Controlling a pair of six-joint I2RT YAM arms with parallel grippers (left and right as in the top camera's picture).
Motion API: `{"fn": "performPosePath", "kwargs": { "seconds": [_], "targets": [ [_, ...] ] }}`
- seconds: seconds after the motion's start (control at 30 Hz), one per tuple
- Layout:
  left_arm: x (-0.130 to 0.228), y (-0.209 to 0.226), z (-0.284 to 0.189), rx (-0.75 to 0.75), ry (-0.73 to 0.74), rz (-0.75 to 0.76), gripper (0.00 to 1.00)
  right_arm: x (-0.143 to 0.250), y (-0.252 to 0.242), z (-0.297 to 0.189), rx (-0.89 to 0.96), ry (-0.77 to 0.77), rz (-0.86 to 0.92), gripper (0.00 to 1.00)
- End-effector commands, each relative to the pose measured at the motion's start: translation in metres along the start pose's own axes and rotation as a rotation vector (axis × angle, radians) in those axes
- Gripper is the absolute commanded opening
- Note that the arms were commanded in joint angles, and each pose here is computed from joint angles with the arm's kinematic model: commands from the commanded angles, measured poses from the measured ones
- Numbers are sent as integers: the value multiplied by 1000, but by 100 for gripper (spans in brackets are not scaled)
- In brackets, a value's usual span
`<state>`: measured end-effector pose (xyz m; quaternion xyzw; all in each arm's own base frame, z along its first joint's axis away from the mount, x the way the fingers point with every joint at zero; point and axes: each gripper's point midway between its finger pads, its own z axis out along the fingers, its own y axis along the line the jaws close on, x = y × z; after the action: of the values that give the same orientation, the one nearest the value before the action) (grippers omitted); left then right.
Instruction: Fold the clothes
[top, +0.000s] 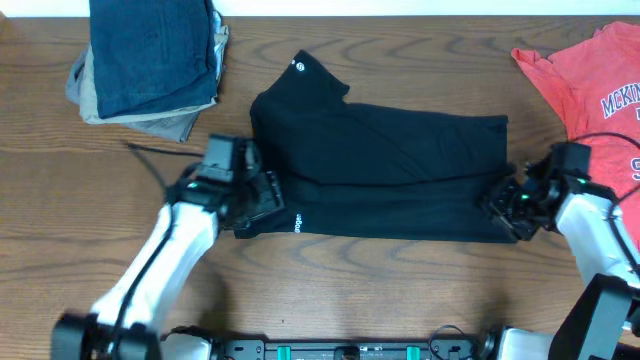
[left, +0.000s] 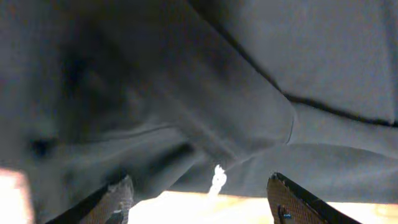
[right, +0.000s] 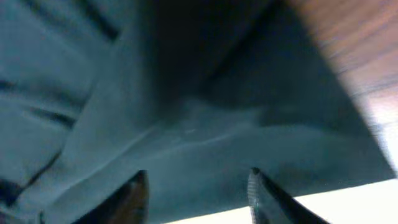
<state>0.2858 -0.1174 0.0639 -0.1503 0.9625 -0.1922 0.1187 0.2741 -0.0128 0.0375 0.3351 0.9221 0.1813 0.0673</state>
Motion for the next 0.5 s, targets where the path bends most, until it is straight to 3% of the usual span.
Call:
{"fn": "performPosePath", "kwargs": {
  "seconds": [0.0, 0.23, 0.47],
  "targets": [
    [8, 1, 25, -11, 58, -55, 71, 4, 17, -2, -11, -6, -80, 65],
    [2, 8, 62, -28, 75, -122, 64, 14, 27, 3, -3, 13, -140, 65],
    [-2, 8, 70, -21, 65, -137, 58, 14, 27, 3, -4, 10, -147, 65]
  ]
}}
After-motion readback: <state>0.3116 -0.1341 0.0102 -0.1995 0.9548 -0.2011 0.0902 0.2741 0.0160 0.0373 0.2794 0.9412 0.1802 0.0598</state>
